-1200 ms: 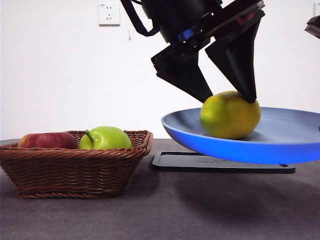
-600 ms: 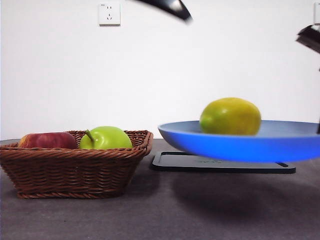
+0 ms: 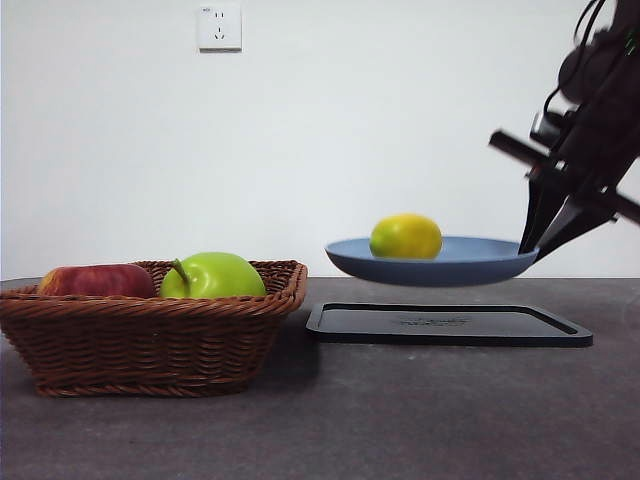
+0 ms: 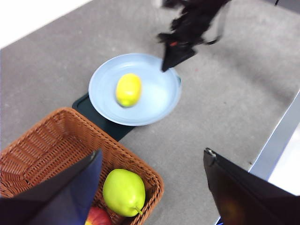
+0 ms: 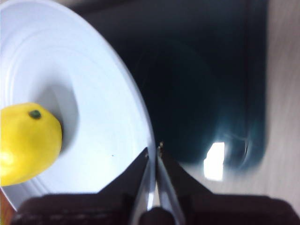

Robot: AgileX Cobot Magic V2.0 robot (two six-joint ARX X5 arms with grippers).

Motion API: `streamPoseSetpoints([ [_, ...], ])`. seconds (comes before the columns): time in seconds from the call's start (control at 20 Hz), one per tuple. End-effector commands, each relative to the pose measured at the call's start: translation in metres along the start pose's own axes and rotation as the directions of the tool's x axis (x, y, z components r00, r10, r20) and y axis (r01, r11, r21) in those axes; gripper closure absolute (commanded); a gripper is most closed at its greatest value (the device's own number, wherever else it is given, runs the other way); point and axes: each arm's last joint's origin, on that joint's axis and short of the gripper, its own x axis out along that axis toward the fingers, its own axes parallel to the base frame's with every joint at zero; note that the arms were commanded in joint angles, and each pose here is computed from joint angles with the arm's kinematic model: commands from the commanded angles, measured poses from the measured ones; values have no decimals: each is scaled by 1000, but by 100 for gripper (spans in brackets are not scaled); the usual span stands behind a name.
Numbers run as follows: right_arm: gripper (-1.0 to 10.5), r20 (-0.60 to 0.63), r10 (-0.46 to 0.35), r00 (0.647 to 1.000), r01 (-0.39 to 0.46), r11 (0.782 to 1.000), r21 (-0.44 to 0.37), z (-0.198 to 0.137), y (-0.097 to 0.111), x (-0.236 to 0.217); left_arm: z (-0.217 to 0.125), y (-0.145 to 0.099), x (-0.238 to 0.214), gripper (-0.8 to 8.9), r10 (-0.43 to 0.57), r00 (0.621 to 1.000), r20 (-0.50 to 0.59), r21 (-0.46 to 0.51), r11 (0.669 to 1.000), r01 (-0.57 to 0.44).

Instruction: Take the lemon from the basket,put the lemon in the plate,hand out the plate

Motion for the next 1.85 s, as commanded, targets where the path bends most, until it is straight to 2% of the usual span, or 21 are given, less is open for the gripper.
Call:
streamPoseSetpoints([
  [0.05,944,-8,3,1000,-3,1000,23,18,-7,16,3,-1,0,437,-5,1000,4,-4,1000,5],
  [0.35,943,-4,-53,999,53,998,37,27,-23,41,7,-1,2,437,-1,999,35,-13,1000,2],
  [0.45,932,-5,-53,999,53,998,17,27,-24,41,7,-1,2,437,-1,999,35,-13,1000,2],
  [0.65,723,-3,-51,999,51,999,-5,27,-25,40,7,-1,2,437,-1,999,35,-13,1000,2],
  [0.75,674,3,-49,999,49,999,-23,28,-25,40,7,-1,2,437,-1,999,36,-13,1000,1],
  [0.95,676,4,-49,999,49,999,-23,26,-22,30,8,0,3,438,35,998,46,-15,999,-34],
  [1.1,679,-50,-62,997,58,996,-71,15,-13,6,9,0,5,439,44,998,45,-7,999,-44],
  [1.2,736,-86,-67,994,57,993,-104,5,-4,-14,10,0,7,449,46,998,42,17,999,-46],
  [1.3,789,-117,-66,991,48,988,-146,-7,10,-33,10,1,13,556,63,998,23,66,996,-64],
  [1.45,888,-111,-55,992,26,968,-250,-28,39,-59,9,6,23,776,170,985,-20,114,979,-167],
  [1.5,921,-89,-44,995,16,956,-292,-36,50,-66,8,8,26,815,202,979,-34,132,972,-196],
  [1.6,944,-17,-38,999,28,923,-385,-56,70,-78,8,16,30,808,256,965,-57,152,958,-245],
  [1.7,944,108,-85,990,125,883,-452,-77,84,-88,6,27,30,808,291,954,-70,128,951,-280],
  [1.75,944,186,-106,977,183,864,-469,-90,90,-93,4,33,29,808,286,955,-77,110,955,-277],
  [1.85,944,312,-92,946,246,830,-501,-116,96,-101,-6,43,29,808,246,966,-81,67,968,-241],
])
